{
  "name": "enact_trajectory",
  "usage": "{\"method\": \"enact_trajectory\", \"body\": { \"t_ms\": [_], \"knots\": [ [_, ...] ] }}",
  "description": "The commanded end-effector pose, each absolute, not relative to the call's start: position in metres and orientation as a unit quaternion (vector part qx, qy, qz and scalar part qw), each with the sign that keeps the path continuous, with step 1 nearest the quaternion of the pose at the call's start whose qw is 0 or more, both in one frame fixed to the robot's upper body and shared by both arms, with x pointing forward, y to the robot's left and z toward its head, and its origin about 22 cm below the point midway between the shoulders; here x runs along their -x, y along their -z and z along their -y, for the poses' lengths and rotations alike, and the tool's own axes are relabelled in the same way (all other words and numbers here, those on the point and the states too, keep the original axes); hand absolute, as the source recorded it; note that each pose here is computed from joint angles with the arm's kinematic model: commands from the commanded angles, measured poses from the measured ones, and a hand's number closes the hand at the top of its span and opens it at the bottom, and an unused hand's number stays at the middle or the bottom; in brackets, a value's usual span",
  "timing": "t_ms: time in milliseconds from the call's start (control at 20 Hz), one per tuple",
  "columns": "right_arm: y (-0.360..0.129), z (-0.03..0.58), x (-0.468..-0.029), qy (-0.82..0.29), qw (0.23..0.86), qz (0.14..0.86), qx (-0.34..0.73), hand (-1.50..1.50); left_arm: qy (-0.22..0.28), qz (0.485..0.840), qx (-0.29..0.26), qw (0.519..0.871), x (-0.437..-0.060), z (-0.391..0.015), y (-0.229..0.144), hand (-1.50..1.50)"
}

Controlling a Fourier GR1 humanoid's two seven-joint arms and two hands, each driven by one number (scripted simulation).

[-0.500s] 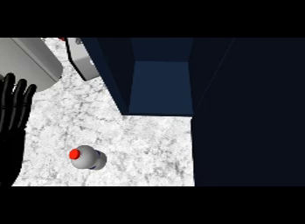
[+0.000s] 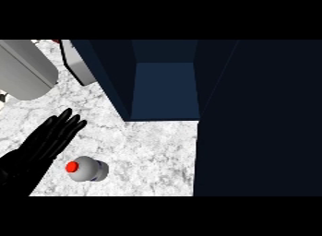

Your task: Pick up the bottled water, place it into the cabinet and close the cabinet

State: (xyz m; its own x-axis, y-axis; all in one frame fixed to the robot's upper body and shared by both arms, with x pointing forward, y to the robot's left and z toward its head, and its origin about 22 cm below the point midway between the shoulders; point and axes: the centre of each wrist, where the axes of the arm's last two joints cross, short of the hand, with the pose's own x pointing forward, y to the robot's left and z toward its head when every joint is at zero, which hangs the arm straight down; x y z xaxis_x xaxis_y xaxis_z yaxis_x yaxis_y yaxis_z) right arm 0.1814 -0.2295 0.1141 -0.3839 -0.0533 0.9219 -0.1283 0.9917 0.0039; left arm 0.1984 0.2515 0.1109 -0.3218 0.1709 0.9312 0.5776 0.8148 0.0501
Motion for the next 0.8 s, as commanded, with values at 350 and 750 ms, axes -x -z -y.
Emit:
{"method": "enact_trajectory", "body": {
  "t_ms": [350,750],
  "knots": [
    [-0.15,0.24,-0.1,-0.032,0.602,0.793,-0.084,-1.5,0.225,0.724,0.321,0.568,-0.164,-0.33,-0.132,-1.5],
    [-0.156,0.237,-0.077,-0.028,0.604,0.792,-0.085,-1.5,0.24,0.712,0.291,0.592,-0.136,-0.346,-0.104,-1.5]
  ]
}}
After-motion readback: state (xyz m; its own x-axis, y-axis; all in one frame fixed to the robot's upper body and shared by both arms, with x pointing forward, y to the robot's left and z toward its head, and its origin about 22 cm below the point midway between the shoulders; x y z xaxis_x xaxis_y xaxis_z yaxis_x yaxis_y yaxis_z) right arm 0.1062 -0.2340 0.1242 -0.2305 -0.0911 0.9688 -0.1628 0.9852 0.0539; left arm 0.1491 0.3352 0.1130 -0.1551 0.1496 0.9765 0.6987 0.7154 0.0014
